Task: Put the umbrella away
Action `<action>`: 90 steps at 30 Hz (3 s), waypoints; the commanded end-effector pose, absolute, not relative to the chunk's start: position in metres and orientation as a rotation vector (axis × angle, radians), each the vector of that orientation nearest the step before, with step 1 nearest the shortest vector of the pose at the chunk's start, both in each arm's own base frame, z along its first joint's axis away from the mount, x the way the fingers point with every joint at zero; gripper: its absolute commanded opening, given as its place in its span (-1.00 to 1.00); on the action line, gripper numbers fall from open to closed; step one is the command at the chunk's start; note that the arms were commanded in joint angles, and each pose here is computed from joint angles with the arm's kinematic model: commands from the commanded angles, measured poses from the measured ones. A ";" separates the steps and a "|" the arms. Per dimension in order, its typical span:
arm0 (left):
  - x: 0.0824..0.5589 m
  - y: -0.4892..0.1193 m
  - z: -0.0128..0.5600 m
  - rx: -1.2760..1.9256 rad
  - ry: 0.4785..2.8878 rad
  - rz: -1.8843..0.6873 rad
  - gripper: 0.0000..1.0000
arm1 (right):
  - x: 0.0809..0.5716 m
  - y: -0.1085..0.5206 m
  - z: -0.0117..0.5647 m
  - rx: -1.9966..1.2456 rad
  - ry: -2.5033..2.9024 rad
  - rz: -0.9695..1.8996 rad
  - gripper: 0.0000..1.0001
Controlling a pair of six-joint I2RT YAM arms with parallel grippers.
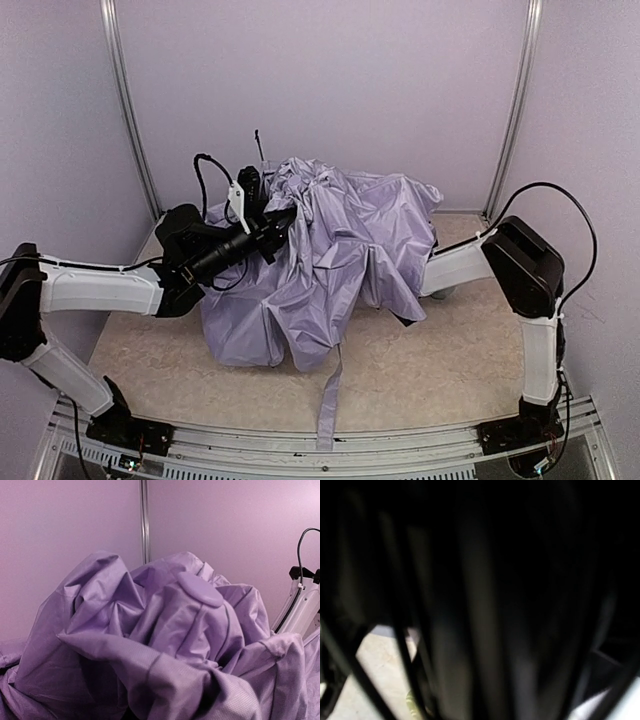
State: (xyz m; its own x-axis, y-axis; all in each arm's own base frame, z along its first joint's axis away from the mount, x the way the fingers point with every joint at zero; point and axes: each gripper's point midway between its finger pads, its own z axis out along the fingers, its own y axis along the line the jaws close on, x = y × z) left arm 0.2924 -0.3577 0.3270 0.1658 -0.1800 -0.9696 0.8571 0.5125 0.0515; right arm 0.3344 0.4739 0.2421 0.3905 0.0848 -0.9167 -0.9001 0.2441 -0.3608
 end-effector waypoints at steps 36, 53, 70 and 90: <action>0.231 -0.337 0.073 0.884 1.981 -0.914 -0.99 | 0.284 0.512 0.039 -1.312 1.575 0.900 -0.81; 0.230 -0.289 0.261 0.749 1.410 -0.754 0.79 | 0.360 0.399 0.215 -1.201 1.618 0.481 -1.00; 0.217 -0.253 0.337 0.691 1.152 -0.862 0.95 | 0.295 0.360 0.315 -1.421 1.267 0.417 -1.00; 0.232 -0.250 0.374 0.718 1.021 -0.946 0.98 | 0.314 0.319 0.273 -1.291 1.363 0.347 -1.00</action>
